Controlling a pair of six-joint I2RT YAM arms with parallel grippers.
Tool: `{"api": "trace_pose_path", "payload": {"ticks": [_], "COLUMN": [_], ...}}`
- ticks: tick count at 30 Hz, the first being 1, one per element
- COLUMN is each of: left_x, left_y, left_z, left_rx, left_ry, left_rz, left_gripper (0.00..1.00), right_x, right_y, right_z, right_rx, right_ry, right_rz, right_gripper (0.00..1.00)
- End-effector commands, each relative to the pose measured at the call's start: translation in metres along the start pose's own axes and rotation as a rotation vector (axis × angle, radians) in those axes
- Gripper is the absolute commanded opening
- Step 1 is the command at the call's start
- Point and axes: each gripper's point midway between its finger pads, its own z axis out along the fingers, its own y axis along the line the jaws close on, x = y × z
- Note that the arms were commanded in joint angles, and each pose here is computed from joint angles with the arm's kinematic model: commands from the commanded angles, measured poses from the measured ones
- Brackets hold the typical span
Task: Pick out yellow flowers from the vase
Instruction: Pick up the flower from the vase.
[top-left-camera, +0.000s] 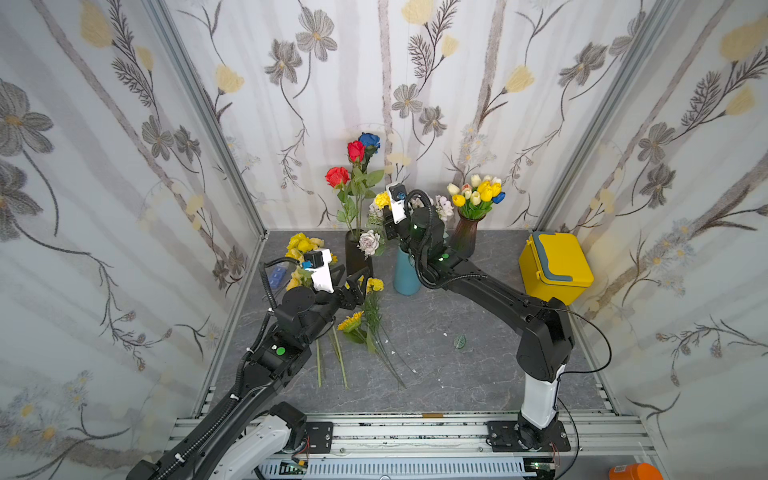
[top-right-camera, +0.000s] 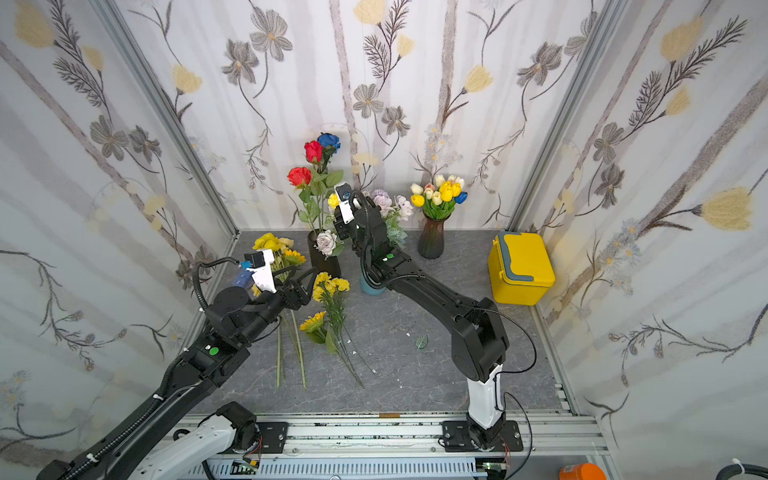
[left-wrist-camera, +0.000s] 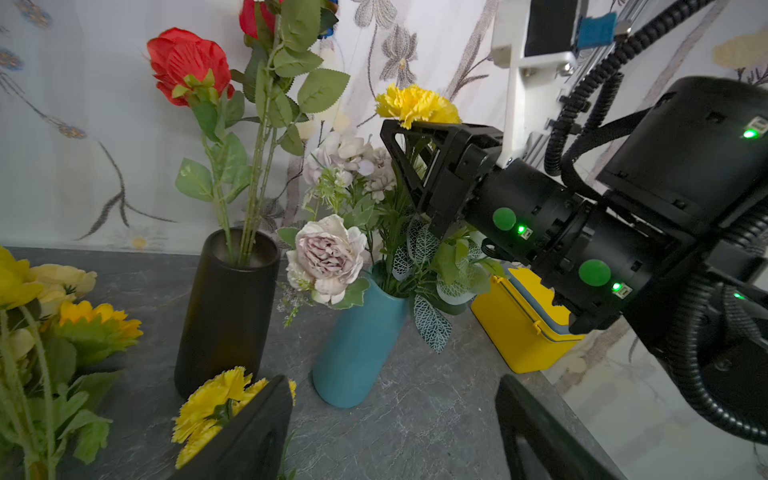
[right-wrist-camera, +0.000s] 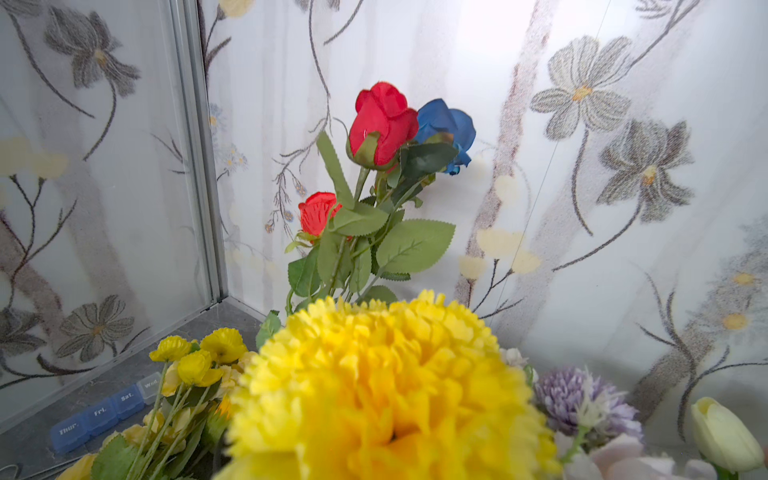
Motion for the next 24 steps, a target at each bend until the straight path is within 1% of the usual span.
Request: {"api": "trace_pose_path", "payload": {"ticks": [1, 4, 8, 10, 15, 17, 24], "left_x": [-0.007, -0.003, -0.003, -0.001, 0.006, 0.015, 0.023], "left_y": [-0.022, -0.034, -0.044, -0.041, -0.04, -0.038, -0.032], "left_z": [0.015, 0.034, 0.055, 0.066, 0.089, 0.102, 0.137], "left_rx": [0.081, 0.1, 0.113, 0.096, 0.106, 0.109, 0.086], "left_ry": [0.005, 0.033, 0.042, 0.037, 0.03, 0.039, 0.046], "left_rz": [0.054, 0.102, 0.139, 0.149, 0.181, 0.197, 0.227], "left_gripper": [0.77, 0.72, 0.66, 0.63, 0.59, 0.58, 0.44], "right_x": [-0.027, -0.036, -0.049, -0.055, -0.064, -0.068, -0.075], "right_y": [-0.007, -0.012, -0.016, -0.02, -0.023, -0.023, -0.021], "right_z": [-0.007, -0.012, -0.019, -0.022, -0.026, -0.027, -0.03], "right_rx": [0.01, 0.005, -0.019, -0.033, -0.052, -0.06, -0.091], "right_ry": [-0.064, -0.07, -0.086, -0.097, -0.11, -0.117, -0.124], "right_rz": [0.037, 0.06, 0.095, 0.116, 0.143, 0.146, 0.175], "right_gripper": [0.38, 0.38, 0.38, 0.38, 0.39, 0.39, 0.38]}}
